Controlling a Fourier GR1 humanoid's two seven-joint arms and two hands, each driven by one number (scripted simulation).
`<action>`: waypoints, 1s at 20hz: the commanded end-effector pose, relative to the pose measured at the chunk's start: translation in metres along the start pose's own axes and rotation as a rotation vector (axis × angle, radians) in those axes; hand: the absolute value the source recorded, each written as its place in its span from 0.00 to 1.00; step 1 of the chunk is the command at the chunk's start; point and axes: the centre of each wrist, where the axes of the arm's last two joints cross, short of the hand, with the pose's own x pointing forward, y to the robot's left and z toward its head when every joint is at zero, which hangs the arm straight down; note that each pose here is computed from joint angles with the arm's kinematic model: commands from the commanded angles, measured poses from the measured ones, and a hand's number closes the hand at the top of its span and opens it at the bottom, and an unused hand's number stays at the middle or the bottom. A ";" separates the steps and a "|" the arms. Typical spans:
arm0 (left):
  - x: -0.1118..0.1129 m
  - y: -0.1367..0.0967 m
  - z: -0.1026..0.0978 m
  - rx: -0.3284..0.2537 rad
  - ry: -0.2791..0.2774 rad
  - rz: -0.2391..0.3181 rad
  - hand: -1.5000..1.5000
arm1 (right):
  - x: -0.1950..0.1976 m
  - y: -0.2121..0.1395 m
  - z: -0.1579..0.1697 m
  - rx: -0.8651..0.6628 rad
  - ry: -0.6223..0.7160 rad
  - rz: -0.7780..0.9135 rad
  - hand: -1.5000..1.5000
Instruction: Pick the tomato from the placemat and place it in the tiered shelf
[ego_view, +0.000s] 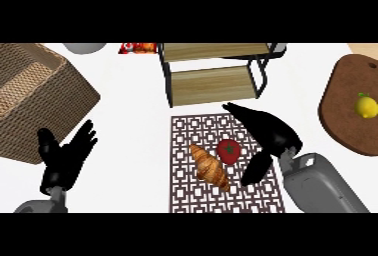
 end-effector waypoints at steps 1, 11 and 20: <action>-0.014 -0.012 -0.007 -0.008 0.032 0.017 0.50 | 0.002 -0.015 -0.006 -0.014 0.032 0.024 0.00; 0.002 0.008 -0.009 -0.003 0.014 -0.011 0.50 | 0.008 0.026 -0.020 -0.038 0.043 0.043 0.00; -0.007 0.007 0.008 -0.018 0.015 0.011 0.50 | -0.013 0.053 -0.038 -0.090 0.094 0.106 0.00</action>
